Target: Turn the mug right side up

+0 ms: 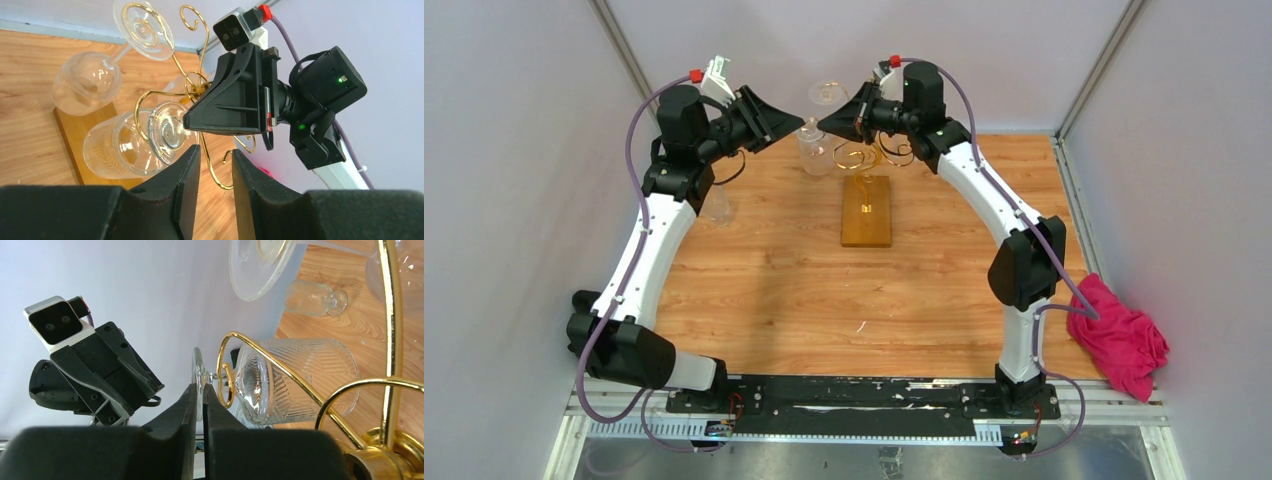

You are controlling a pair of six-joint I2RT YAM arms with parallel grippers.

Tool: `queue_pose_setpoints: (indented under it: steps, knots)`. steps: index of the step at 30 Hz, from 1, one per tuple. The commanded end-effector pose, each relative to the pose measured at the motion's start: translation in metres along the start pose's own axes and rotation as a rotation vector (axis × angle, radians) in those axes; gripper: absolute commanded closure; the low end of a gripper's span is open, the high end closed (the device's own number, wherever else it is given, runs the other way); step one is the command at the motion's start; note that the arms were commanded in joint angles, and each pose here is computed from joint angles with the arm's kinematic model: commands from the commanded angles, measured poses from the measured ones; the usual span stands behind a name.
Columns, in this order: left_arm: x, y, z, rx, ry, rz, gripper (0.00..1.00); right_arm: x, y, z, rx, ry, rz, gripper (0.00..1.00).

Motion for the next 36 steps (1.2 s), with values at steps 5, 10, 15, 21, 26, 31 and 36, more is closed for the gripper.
queue_pose_setpoints:
  steps: [5,10,15,21,26,31,36]
  knots:
    - [-0.002,-0.003,0.002,0.014,-0.01,0.004,0.66,0.042,-0.014,-0.004,0.046,0.08,-0.085,1.0]
    - [0.0,-0.004,0.002,0.019,-0.009,0.002,0.66,0.042,-0.02,0.0,0.057,0.072,-0.088,1.0]
    - [0.0,-0.004,0.002,0.021,-0.008,0.004,0.66,0.043,-0.023,0.002,0.058,0.071,-0.098,1.0]
    - [0.001,-0.004,0.004,0.022,-0.009,0.001,0.66,0.046,-0.022,0.005,0.056,0.068,-0.104,1.0]
    - [0.005,-0.004,0.007,0.026,-0.005,-0.006,0.66,0.043,-0.023,0.002,0.035,0.047,-0.106,1.0]
    - [0.006,-0.005,0.008,0.026,-0.005,-0.01,0.66,0.045,-0.023,0.001,0.027,0.061,-0.095,1.0]
    - [0.008,-0.006,0.008,0.029,-0.004,-0.014,0.66,0.044,-0.023,0.004,0.037,0.063,-0.095,1.0]
Point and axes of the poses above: each gripper's point midway between its finger pads, its own z axis out along the fingers, its own x axis along the line the jaws close on, y = z × x, the point moved 3 cm from there along -z, back along the fingers, and after that the axes turned 5 degrees about -z, right-handed, at the moved point
